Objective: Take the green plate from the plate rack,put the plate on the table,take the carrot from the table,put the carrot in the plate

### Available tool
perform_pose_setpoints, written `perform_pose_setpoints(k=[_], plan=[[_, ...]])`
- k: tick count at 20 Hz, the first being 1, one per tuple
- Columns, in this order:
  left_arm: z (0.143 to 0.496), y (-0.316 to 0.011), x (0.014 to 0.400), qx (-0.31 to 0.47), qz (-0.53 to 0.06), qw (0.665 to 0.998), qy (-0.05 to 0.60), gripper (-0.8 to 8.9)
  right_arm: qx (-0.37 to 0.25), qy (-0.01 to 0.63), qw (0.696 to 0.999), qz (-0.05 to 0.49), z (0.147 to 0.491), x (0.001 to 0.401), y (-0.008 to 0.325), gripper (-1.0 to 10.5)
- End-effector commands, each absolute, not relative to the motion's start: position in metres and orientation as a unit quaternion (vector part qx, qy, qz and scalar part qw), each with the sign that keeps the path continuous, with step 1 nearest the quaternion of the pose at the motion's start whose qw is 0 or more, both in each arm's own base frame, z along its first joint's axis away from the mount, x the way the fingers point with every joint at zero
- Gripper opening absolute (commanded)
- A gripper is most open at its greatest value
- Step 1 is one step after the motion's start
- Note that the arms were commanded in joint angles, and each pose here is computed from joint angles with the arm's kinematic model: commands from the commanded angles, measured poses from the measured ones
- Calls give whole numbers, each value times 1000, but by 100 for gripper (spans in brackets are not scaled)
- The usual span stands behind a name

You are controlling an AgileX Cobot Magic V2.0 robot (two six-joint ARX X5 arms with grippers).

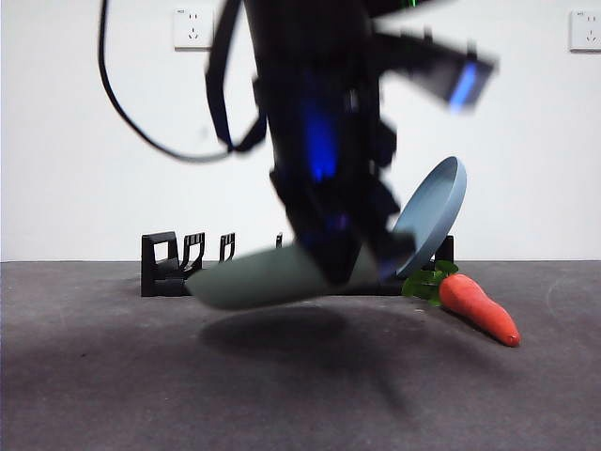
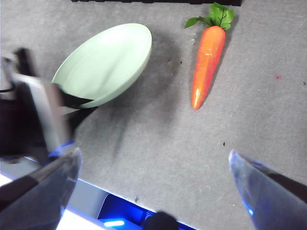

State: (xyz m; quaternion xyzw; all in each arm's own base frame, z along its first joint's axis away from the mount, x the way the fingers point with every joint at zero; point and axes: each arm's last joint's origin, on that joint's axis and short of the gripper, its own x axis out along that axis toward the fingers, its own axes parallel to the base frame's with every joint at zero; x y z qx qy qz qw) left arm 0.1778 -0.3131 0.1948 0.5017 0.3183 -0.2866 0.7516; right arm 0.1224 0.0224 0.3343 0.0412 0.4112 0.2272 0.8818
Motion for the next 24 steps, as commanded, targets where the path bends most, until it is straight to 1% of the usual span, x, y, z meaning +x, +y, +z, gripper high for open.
perform_pose_setpoints(k=[1, 4, 6, 7, 8, 9, 10, 11, 14, 16, 18, 20, 24], plan=[[174, -320, 176, 526, -281, 735, 323, -6, 42, 407, 883, 228, 336, 122, 23, 626], [153, -326, 176, 537, -276, 724, 334, -6, 41, 407, 884, 228, 336, 122, 23, 626], [150, -328, 175, 522, -279, 731, 340, -2, 41, 407, 884, 228, 336, 122, 23, 626], [149, -330, 172, 509, -289, 734, 344, 19, 41, 407, 884, 228, 336, 122, 23, 626], [149, -331, 171, 501, -293, 737, 347, 102, 41, 406, 884, 228, 336, 122, 23, 626], [150, -330, 171, 496, -290, 740, 349, 248, 41, 406, 884, 228, 336, 123, 23, 626], [150, -330, 170, 495, -288, 740, 352, 346, 41, 405, 884, 228, 336, 123, 23, 626], [150, -329, 169, 496, -289, 738, 356, 385, 41, 404, 885, 228, 336, 123, 23, 626], [155, -328, 167, 495, -289, 738, 356, 383, 41, 407, 884, 227, 335, 125, 23, 626], [169, -326, 162, 481, -289, 749, 352, 383, 41, 411, 882, 226, 334, 128, 23, 626], [192, -320, 155, 461, -291, 764, 345, 383, 41, 409, 883, 226, 333, 137, 24, 626], [223, -310, 145, 428, -296, 787, 331, 383, 41, 404, 885, 226, 331, 150, 25, 626], [292, -281, 119, 317, -340, 837, 288, 383, 48, 416, 879, 225, 317, 188, 29, 626]])
